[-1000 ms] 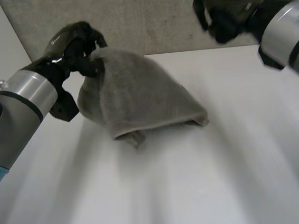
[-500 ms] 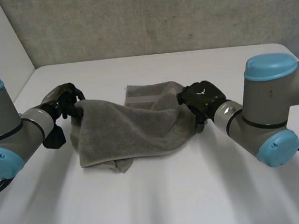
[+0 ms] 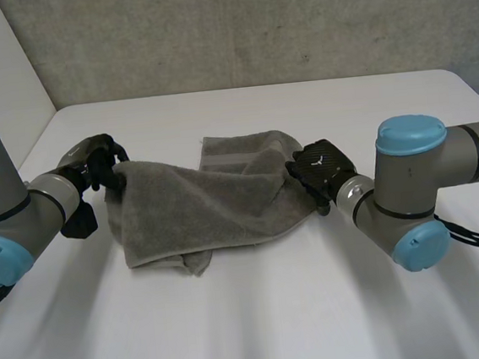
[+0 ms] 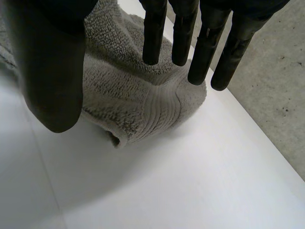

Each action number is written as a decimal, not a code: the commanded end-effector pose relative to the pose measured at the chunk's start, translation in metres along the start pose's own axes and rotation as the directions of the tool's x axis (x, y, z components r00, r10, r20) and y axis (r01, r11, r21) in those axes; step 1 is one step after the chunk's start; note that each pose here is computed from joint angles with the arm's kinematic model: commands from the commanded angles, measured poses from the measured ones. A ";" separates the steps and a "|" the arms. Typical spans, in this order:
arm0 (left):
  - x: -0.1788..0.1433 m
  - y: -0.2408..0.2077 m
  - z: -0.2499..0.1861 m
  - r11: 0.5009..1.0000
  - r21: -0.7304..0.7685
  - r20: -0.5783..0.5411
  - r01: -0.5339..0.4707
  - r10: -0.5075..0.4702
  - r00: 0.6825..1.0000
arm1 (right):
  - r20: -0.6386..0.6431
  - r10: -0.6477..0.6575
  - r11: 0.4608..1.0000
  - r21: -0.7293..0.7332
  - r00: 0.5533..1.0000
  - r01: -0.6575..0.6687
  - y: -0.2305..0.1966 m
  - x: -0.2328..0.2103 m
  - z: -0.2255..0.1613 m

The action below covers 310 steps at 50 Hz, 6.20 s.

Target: Fold the towel.

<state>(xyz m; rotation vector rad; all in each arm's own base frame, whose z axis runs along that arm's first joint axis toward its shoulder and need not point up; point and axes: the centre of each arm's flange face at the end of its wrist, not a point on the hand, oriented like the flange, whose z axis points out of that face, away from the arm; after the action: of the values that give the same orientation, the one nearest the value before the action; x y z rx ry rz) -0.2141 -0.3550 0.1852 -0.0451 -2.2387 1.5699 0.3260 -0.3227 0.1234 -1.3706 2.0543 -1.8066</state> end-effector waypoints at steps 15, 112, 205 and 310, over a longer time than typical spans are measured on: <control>0.000 0.000 0.000 1.000 0.000 -0.002 0.000 0.000 1.000 | -0.088 -0.003 0.999 0.052 0.996 0.008 0.008 0.006 0.025; 0.113 0.062 -0.052 0.923 0.000 -0.272 -0.385 0.370 0.888 | -0.242 -0.139 0.990 -0.071 0.960 0.126 -0.028 0.054 -0.019; 0.115 -0.206 -0.024 0.356 0.835 0.212 -0.419 0.496 0.842 | -0.844 -0.171 0.770 0.208 0.509 0.604 -0.200 0.191 -0.066; 0.023 -0.114 -0.100 0.452 0.367 0.364 -0.813 0.735 0.572 | -0.566 -0.174 0.957 0.096 0.806 0.274 -0.146 0.158 -0.181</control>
<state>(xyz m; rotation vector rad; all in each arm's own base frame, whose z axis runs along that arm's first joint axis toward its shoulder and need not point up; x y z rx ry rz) -0.1814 -0.3060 0.2711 -1.0405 -2.0632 2.4847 0.2127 -0.2955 0.3008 -1.2586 2.1523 -2.4397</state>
